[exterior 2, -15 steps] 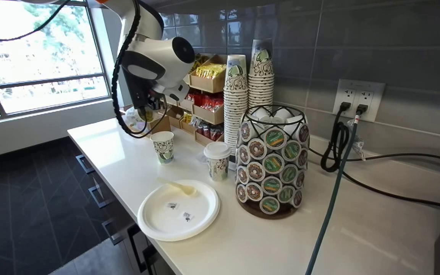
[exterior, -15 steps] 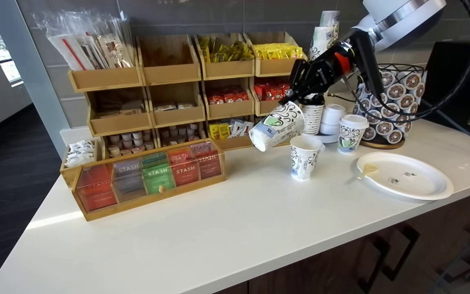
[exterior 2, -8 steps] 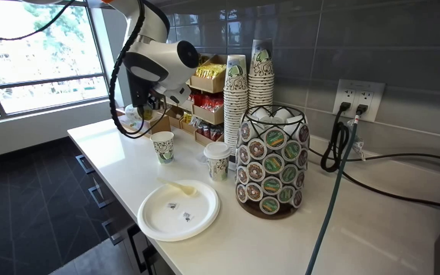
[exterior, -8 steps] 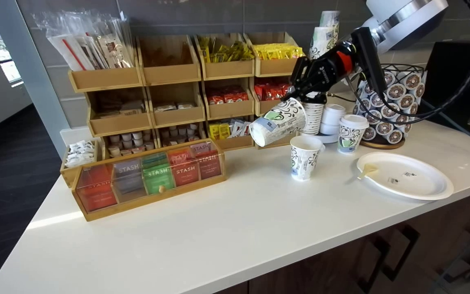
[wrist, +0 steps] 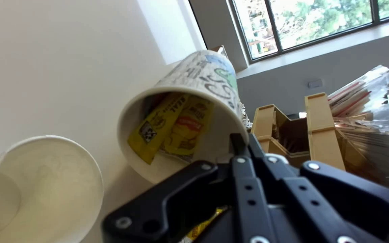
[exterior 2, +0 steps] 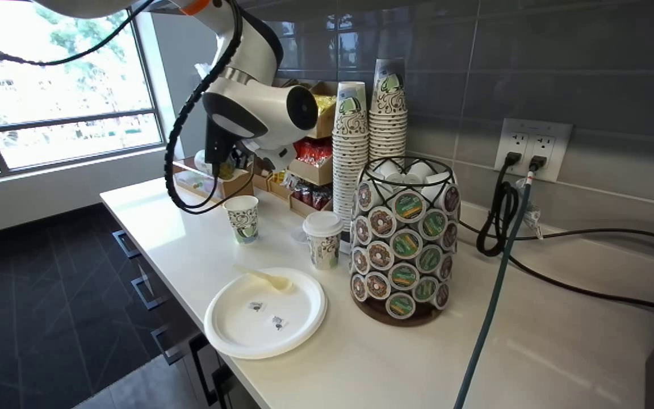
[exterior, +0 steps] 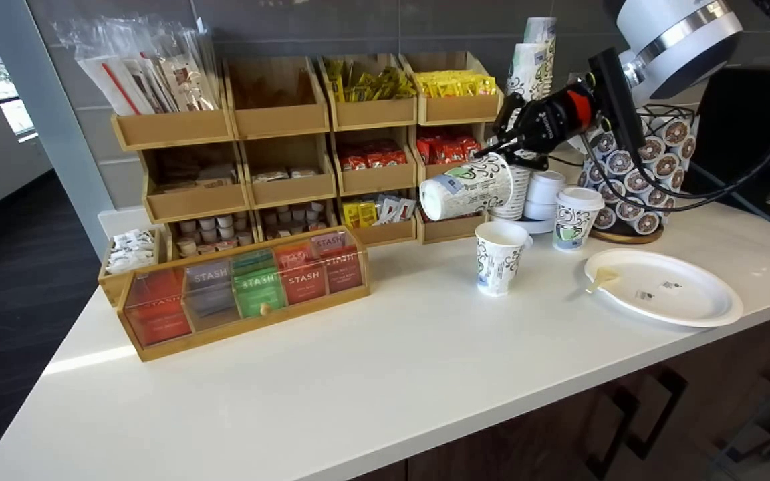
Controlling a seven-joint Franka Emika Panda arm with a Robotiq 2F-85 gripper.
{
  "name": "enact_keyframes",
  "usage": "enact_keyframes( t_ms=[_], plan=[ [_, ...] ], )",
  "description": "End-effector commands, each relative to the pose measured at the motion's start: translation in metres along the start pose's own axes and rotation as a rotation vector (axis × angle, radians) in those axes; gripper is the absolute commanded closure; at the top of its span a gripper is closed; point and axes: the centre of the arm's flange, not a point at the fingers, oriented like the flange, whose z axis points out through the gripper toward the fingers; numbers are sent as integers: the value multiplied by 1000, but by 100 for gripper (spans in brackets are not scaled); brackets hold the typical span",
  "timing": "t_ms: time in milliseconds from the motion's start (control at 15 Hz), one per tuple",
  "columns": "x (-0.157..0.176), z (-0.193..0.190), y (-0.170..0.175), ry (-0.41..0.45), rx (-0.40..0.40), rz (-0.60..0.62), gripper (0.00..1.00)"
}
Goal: Pick up the paper cup on the left and pour the contents into the open paper cup on the right
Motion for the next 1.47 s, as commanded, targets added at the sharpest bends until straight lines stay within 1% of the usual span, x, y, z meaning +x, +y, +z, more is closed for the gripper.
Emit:
enact_keyframes(
  t_ms=[0,267,467,733,1067,1400],
  plan=[
    [6,-9,19,-46,81,121,99],
    [10,-9,35,-83,133,184,99],
    [13,-1,43,-105,181,205,99],
    [17,6,50,-133,222,236,99],
    [26,5,57,-139,279,264,99],
    [32,1,65,-139,304,289,99]
  ],
)
